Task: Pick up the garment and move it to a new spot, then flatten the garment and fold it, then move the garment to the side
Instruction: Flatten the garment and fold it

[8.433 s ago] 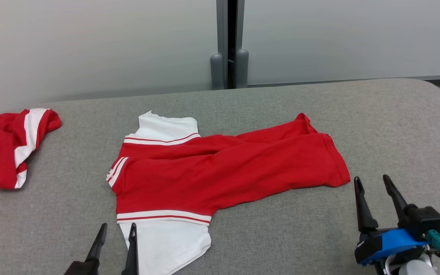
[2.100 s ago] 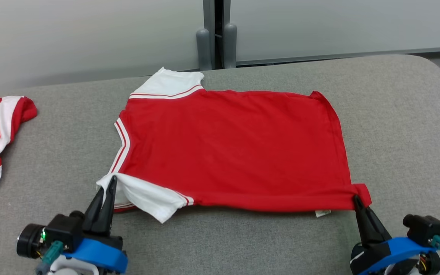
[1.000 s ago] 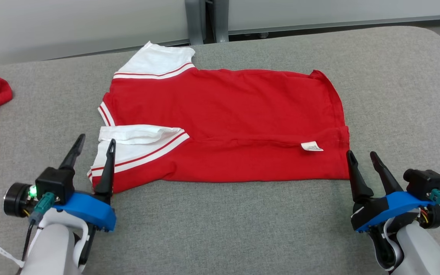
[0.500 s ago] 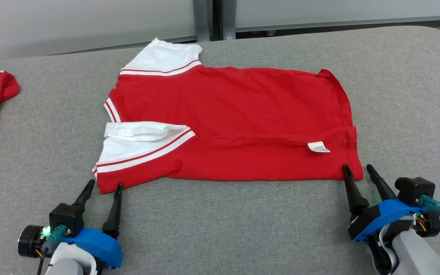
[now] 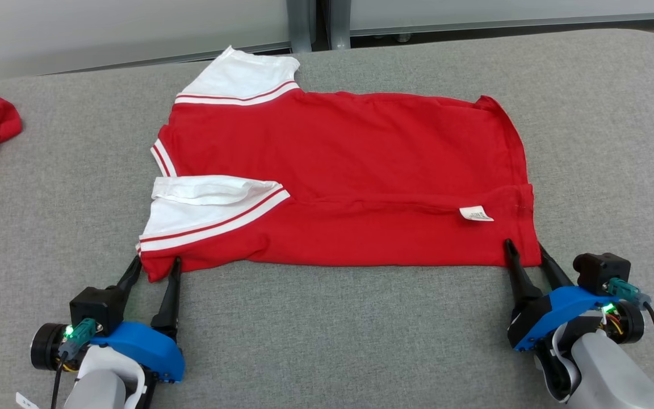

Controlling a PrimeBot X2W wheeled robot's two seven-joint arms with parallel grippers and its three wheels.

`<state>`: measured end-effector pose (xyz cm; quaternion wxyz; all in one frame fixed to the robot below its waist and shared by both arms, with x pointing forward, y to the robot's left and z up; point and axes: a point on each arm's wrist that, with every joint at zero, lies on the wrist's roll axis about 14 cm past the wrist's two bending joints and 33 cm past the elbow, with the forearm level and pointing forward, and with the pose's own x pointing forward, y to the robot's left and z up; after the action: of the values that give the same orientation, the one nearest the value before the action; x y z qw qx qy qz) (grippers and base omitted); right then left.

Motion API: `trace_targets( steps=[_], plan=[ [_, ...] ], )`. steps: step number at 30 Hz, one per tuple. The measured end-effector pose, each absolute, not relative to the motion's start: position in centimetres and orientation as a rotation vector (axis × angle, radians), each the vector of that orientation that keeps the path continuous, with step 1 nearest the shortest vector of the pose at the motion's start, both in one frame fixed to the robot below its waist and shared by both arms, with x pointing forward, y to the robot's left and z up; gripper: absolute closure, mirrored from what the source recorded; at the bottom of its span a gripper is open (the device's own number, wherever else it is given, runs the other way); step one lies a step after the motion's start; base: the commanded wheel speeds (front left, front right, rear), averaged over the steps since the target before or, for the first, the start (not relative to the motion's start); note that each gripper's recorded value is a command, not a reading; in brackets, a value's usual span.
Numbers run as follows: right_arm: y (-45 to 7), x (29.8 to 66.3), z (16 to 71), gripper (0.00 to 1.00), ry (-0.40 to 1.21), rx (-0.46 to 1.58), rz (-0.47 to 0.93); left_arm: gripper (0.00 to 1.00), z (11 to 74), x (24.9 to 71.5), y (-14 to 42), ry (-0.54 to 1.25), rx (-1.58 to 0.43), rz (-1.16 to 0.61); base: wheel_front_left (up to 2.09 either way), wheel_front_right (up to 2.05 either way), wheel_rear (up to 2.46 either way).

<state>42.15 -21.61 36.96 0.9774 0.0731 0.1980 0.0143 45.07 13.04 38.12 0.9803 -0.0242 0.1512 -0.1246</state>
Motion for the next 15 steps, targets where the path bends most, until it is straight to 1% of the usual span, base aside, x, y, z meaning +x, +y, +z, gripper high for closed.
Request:
trace_targets(
  steps=[1, 2, 11, 15],
  plan=[
    [-21.6, 42.1, 36.9, 0.96, 0.403, 0.148, 0.029, 0.77, 38.0, 45.0, 13.1, 0.308, -0.048, -0.251, 0.00, 0.00, 0.00],
    [-21.5, 42.0, 36.8, 1.00, 0.405, 0.148, 0.029, 1.00, 38.0, 45.0, 13.1, 0.311, -0.048, -0.250, 0.00, 0.00, 0.00],
    [-21.3, 41.9, 37.3, 1.00, 0.394, 0.168, 0.027, 1.00, 38.8, 44.8, 13.5, 0.294, -0.054, -0.238, 0.00, 0.00, 0.00],
    [-21.0, 41.2, 37.6, 1.00, 0.389, 0.176, 0.030, 1.00, 39.3, 43.7, 14.3, 0.281, -0.055, -0.219, 0.00, 0.00, 0.00]
  ],
)
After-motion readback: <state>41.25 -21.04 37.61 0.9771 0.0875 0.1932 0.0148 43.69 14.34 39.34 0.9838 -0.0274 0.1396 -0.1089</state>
